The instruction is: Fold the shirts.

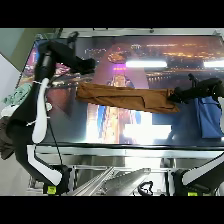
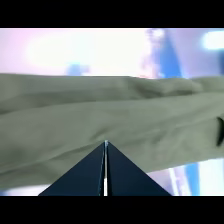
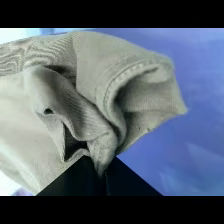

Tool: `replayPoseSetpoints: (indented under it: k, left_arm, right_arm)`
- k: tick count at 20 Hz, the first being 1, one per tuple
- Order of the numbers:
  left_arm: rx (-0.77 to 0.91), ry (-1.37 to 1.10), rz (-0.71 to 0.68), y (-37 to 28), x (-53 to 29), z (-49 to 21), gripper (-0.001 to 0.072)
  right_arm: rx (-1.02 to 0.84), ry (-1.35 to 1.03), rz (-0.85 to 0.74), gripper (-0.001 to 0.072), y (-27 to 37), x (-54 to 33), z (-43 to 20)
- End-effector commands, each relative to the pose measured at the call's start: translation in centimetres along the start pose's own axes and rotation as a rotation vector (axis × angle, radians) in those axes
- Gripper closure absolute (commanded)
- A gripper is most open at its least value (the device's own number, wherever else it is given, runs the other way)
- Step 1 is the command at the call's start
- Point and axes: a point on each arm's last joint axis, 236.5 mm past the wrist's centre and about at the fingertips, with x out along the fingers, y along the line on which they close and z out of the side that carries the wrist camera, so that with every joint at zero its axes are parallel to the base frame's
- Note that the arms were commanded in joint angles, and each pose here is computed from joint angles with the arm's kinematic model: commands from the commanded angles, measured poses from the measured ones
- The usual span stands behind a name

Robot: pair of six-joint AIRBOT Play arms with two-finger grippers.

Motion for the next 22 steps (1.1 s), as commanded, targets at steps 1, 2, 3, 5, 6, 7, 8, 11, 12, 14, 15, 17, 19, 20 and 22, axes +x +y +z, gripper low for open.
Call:
replayPoseSetpoints:
  k: [1,2,3,5,6,7,8,11,12,14,15,17,19,20,22]
  left_arm:
    - [0.078,0.055,-0.062,-5.8,6.3,-2.4,0.0694]
    - [0.106,0.086,-0.074,-7.6,9.1,-3.9,0.0694]
    - [0.129,0.103,-0.085,-9.1,11.8,-5.2,0.0694]
    - [0.175,0.105,-0.117,-12.8,16.9,-7.8,0.0694]
    - [0.186,0.105,-0.138,-14.4,18.7,-9.0,0.0694]
    - [0.195,0.117,-0.161,-16.0,20.5,-10.4,0.0694]
    - [0.208,0.133,-0.174,-17.1,21.7,-11.5,0.0694]
    - [0.242,0.152,-0.192,-19.0,24.1,-13.1,0.0694]
    - [0.240,0.141,-0.193,-19.0,24.4,-13.1,0.0694]
    - [0.209,0.127,-0.200,-18.7,24.8,-13.1,0.0694]
    - [0.183,0.132,-0.213,-18.6,24.8,-12.9,0.0694]
    - [0.138,0.138,-0.255,-19.2,23.4,-12.2,0.0694]
    - [0.134,0.094,-0.285,-19.8,19.1,-9.3,0.0695]
    - [0.162,0.062,-0.300,-20.0,15.9,-7.4,0.0694]
    - [0.220,-0.001,-0.317,-19.5,7.1,-4.0,0.0694]
  right_arm:
    - [-0.080,-0.045,0.043,0.0686,4.5,-4.3,1.4]
    - [-0.106,-0.074,0.045,0.0687,6.2,-6.4,2.0]
    - [-0.145,-0.105,0.045,0.0686,8.2,-8.6,2.4]
    - [-0.213,-0.152,0.046,0.0687,11.9,-12.2,2.7]
    - [-0.229,-0.162,0.049,0.0687,13.4,-13.6,2.5]
    - [-0.256,-0.170,0.049,0.0687,14.9,-14.8,2.2]
    - [-0.272,-0.173,0.051,0.0687,16.2,-15.7,1.8]
    - [-0.326,-0.165,0.056,0.0687,19.5,-17.2,0.4]
    - [-0.346,-0.163,0.058,0.0687,20.3,-17.3,0.0]
    - [-0.369,-0.153,0.062,0.0686,21.3,-16.9,-0.5]
    - [-0.374,-0.147,0.064,0.0687,21.6,-16.6,-0.6]
    - [-0.387,-0.139,0.068,0.0686,22.2,-16.2,-0.8]
    - [-0.385,-0.131,0.071,0.0687,22.5,-15.8,-1.1]
    - [-0.378,-0.128,0.073,0.0687,22.7,-15.7,-1.1]
    - [-0.381,-0.116,0.080,0.0687,23.3,-15.3,-1.5]
